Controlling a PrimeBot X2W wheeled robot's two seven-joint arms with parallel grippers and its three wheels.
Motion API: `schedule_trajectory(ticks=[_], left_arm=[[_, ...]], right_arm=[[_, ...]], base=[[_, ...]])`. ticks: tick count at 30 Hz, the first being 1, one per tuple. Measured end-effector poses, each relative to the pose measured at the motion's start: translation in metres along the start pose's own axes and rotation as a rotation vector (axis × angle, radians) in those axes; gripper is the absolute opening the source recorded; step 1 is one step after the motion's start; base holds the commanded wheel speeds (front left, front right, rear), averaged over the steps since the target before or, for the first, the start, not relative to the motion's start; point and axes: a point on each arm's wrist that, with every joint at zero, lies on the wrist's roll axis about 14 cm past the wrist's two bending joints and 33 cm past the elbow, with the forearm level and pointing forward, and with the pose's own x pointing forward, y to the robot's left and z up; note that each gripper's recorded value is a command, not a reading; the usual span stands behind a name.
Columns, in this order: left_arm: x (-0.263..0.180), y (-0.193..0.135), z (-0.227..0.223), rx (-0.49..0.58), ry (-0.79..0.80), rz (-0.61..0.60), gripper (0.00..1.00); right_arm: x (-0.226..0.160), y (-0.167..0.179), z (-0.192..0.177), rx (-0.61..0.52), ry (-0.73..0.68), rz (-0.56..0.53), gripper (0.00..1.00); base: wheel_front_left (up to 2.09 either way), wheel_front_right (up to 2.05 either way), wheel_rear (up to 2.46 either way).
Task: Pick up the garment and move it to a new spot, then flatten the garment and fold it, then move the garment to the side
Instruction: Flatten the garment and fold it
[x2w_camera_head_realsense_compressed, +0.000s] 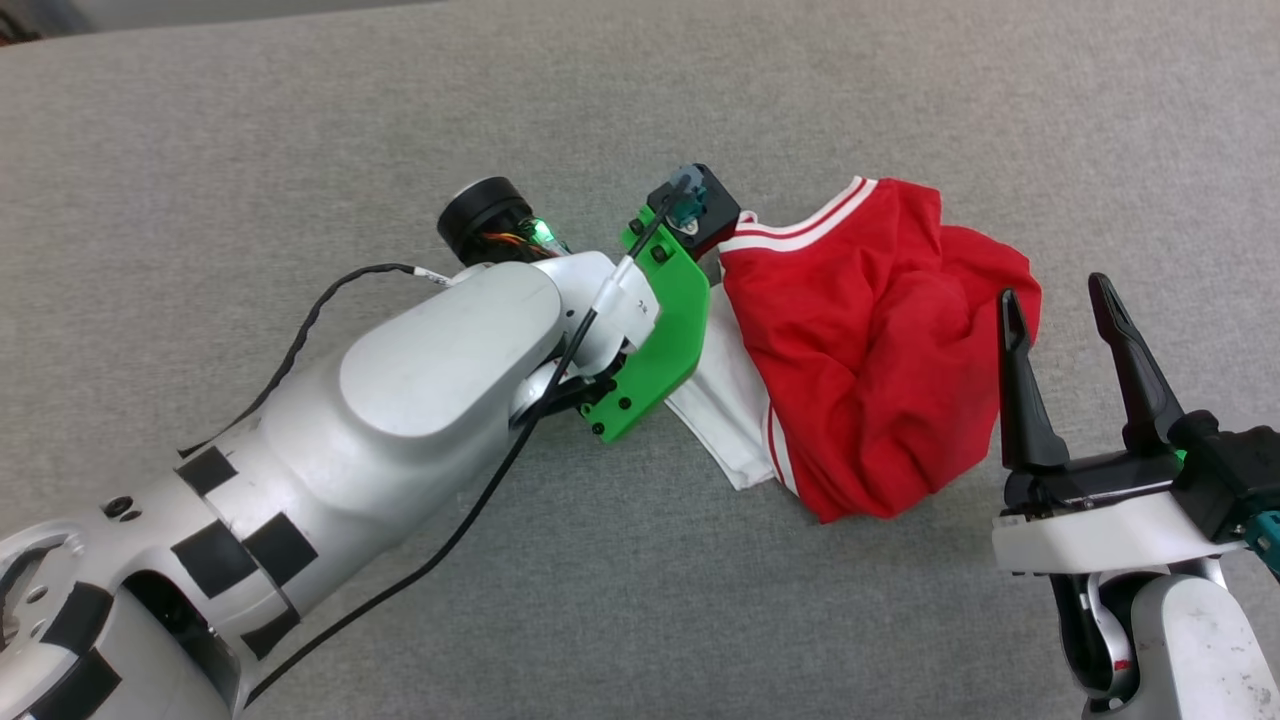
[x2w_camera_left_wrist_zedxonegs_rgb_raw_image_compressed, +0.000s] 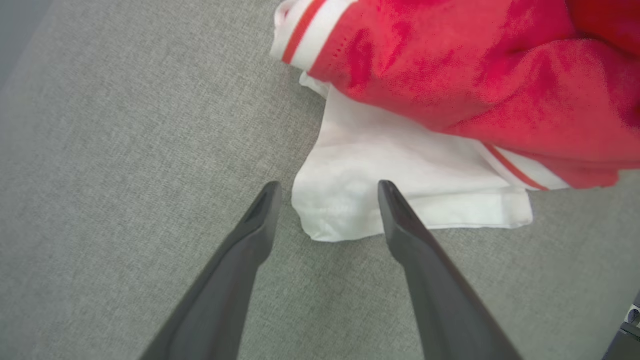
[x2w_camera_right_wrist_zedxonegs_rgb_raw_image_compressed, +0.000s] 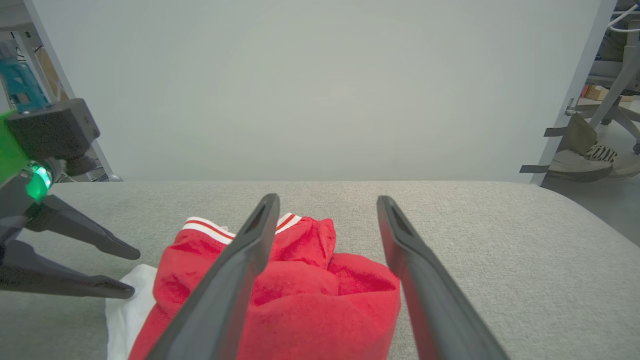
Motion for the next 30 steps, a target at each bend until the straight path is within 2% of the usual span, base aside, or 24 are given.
schedule_trajectory(ticks=[8,12,13,14,15,19,23,25,30], left_arm=[[0.033,0.005,-0.029,-0.014,0.134,-0.036,1.00],[0.039,0.004,-0.035,0.023,0.188,-0.047,1.00],[0.039,0.003,-0.035,0.036,0.194,-0.049,0.82],[0.039,0.004,-0.036,0.044,0.194,-0.050,0.13],[0.039,0.003,-0.035,0.045,0.191,-0.055,0.00],[0.038,-0.004,-0.031,0.046,0.136,-0.074,0.00],[0.029,-0.007,-0.018,0.048,0.013,-0.066,0.00],[0.019,-0.005,-0.008,0.010,-0.072,-0.063,0.00],[-0.018,0.023,-0.010,-0.057,-0.188,0.029,0.00]], right_arm=[[0.006,-0.010,-0.014,-0.003,0.030,-0.025,1.00],[0.007,-0.014,-0.019,-0.008,0.044,-0.035,1.00],[0.007,-0.016,-0.020,-0.010,0.048,-0.039,1.00],[0.007,-0.017,-0.022,-0.012,0.051,-0.041,1.00],[0.007,-0.018,-0.022,-0.013,0.052,-0.043,1.00],[0.010,-0.016,-0.023,-0.011,0.049,-0.040,1.00],[0.012,-0.013,-0.017,-0.010,0.031,-0.029,1.00],[0.012,-0.009,-0.012,-0.010,0.019,-0.019,1.00],[0.008,0.000,-0.006,-0.002,0.006,0.003,1.00]], base=[[0.00,0.00,0.00],[0.00,0.00,0.00],[0.00,0.00,0.00],[0.00,0.00,0.00],[0.00,0.00,0.00],[0.00,0.00,0.00],[0.00,0.00,0.00],[0.00,0.00,0.00],[0.00,0.00,0.00]])
